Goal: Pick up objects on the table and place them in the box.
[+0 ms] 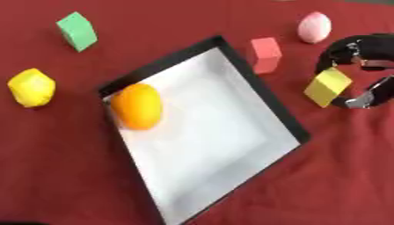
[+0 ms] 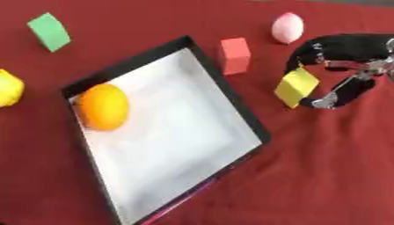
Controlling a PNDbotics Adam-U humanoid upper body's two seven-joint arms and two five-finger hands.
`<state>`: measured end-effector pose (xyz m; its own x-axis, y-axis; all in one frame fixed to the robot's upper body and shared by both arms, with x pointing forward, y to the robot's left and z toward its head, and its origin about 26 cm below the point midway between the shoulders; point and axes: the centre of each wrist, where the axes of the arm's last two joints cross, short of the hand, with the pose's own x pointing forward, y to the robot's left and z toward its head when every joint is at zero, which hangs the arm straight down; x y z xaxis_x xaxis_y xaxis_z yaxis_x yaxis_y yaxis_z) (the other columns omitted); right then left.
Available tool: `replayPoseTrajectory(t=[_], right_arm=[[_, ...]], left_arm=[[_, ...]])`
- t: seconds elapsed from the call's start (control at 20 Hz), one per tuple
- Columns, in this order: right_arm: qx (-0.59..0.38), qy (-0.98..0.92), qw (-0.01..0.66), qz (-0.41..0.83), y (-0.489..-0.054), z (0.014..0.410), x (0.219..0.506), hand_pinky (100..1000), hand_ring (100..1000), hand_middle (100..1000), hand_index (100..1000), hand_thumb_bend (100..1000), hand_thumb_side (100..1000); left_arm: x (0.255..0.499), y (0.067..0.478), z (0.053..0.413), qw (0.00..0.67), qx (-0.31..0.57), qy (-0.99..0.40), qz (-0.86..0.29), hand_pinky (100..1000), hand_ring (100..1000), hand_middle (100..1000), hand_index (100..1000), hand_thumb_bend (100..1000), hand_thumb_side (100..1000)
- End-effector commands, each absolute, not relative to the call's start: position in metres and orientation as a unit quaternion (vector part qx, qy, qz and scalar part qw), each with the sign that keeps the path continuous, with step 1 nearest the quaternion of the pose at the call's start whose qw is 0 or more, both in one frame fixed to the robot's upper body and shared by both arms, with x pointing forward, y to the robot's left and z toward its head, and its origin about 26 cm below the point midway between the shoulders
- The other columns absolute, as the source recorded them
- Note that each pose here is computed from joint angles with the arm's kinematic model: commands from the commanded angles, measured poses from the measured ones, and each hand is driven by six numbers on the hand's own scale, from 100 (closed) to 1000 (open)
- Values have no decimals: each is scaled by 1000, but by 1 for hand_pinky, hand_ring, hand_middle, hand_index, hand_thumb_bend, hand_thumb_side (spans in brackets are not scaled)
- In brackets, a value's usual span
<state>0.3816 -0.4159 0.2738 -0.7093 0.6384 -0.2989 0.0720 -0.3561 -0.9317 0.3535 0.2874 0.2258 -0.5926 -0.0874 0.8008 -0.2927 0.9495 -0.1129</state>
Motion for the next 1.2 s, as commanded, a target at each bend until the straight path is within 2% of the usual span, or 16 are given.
replayPoseTrajectory(t=[0.05, 0.35, 0.6, 0.7, 1.2], right_arm=[[-312, -485, 157, 802, -423, 287, 379, 909, 839, 766, 812, 304, 530], [-310, -491, 158, 799, -423, 287, 380, 891, 791, 722, 772, 295, 521], [-310, -520, 153, 781, -422, 288, 380, 859, 712, 570, 636, 273, 499], [-312, -535, 147, 771, -421, 290, 379, 854, 685, 539, 610, 264, 491], [-317, -572, 126, 746, -414, 299, 377, 841, 665, 520, 591, 255, 488]], left_arm=[[351, 291, 238, 422, 111, -893, 108, 649, 839, 709, 769, 271, 695], [351, 291, 238, 423, 111, -893, 107, 649, 839, 705, 767, 268, 696], [351, 291, 238, 423, 112, -893, 107, 650, 839, 701, 765, 267, 695], [351, 291, 238, 423, 112, -893, 107, 650, 839, 700, 763, 266, 694], [351, 292, 236, 426, 116, -891, 109, 650, 836, 697, 759, 261, 691]])
